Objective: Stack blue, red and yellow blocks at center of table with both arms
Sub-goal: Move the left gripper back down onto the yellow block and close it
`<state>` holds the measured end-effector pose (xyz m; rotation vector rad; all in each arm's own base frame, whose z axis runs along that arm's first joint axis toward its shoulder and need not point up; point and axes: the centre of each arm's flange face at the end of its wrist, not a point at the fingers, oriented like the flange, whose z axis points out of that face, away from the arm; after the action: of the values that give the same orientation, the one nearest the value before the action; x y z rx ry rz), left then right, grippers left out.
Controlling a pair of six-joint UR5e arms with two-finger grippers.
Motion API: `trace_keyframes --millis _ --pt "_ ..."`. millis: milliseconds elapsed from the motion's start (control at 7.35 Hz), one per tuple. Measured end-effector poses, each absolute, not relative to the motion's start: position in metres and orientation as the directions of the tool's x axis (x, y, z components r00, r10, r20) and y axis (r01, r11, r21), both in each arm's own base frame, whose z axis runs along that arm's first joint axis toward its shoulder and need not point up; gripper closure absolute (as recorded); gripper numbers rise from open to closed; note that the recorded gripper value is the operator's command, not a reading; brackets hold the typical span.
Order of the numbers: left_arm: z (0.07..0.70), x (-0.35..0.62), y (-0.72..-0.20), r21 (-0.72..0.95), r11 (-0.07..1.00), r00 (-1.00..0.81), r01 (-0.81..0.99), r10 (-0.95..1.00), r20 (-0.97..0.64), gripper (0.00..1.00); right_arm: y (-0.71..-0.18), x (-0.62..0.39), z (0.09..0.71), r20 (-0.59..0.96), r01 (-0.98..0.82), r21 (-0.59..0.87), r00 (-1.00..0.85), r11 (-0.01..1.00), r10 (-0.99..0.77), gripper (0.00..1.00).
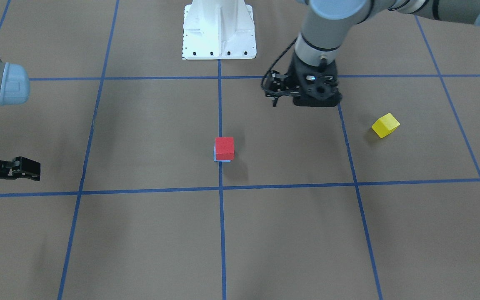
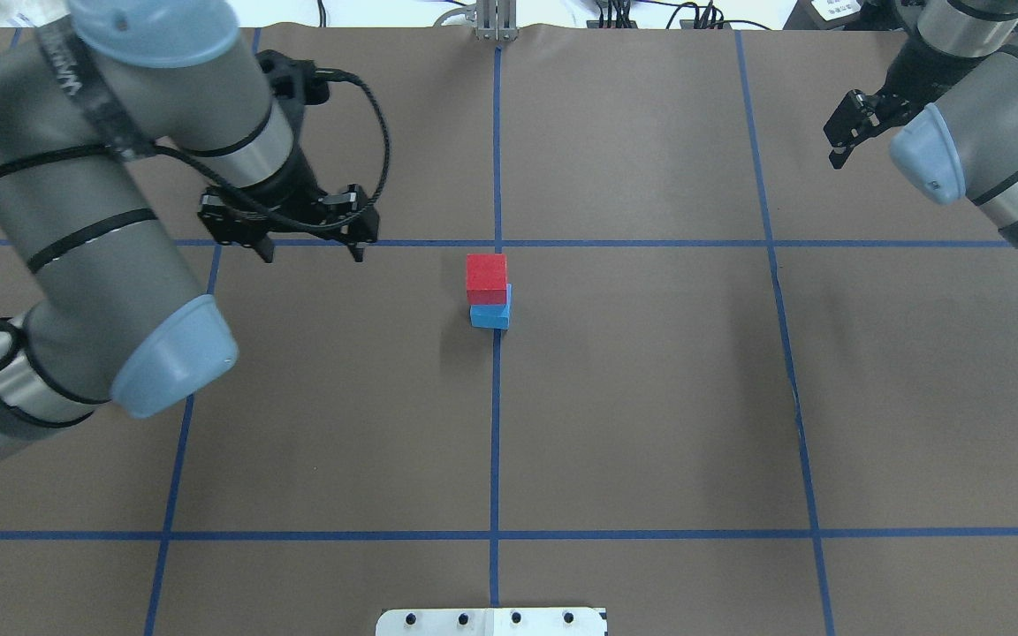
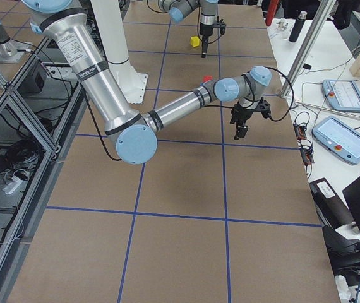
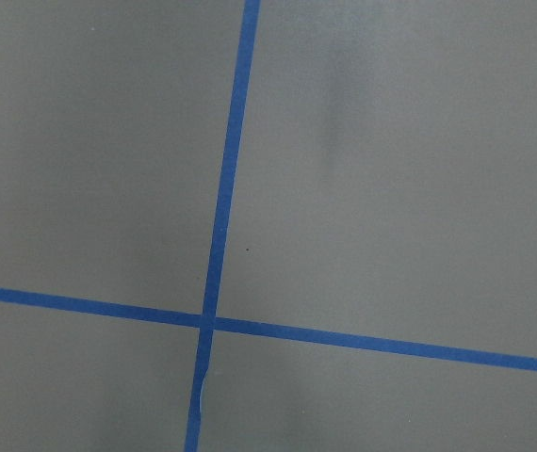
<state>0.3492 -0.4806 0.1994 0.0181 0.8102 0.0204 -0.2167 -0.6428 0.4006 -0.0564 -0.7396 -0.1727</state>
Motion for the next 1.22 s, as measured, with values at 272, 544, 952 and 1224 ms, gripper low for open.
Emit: trace_keyframes --millis 272,544,952,1224 --pt "0.297 0.283 -0.483 0.048 0.998 0.756 -0.05 0.069 -0.651 0.0 -0.643 -0.217 0.399 0.676 0.177 0.016 0.724 0.984 -0.141 0.0" --pt "0.389 0.255 -0.469 0.015 0.999 0.776 0.036 -0.019 -0.631 0.0 -0.643 -0.218 0.398 0.675 0.177 0.019 0.723 0.984 -0.143 0.0" --pt "0.496 0.25 -0.46 -0.094 0.963 0.696 0.252 -0.248 -0.674 0.0 -0.644 -0.218 0.396 0.676 0.177 0.022 0.723 0.984 -0.145 0.0" --pt "0.511 0.266 -0.451 -0.125 0.945 0.684 0.302 -0.306 -0.662 0.0 -0.644 -0.218 0.396 0.676 0.177 0.023 0.723 0.984 -0.145 0.0"
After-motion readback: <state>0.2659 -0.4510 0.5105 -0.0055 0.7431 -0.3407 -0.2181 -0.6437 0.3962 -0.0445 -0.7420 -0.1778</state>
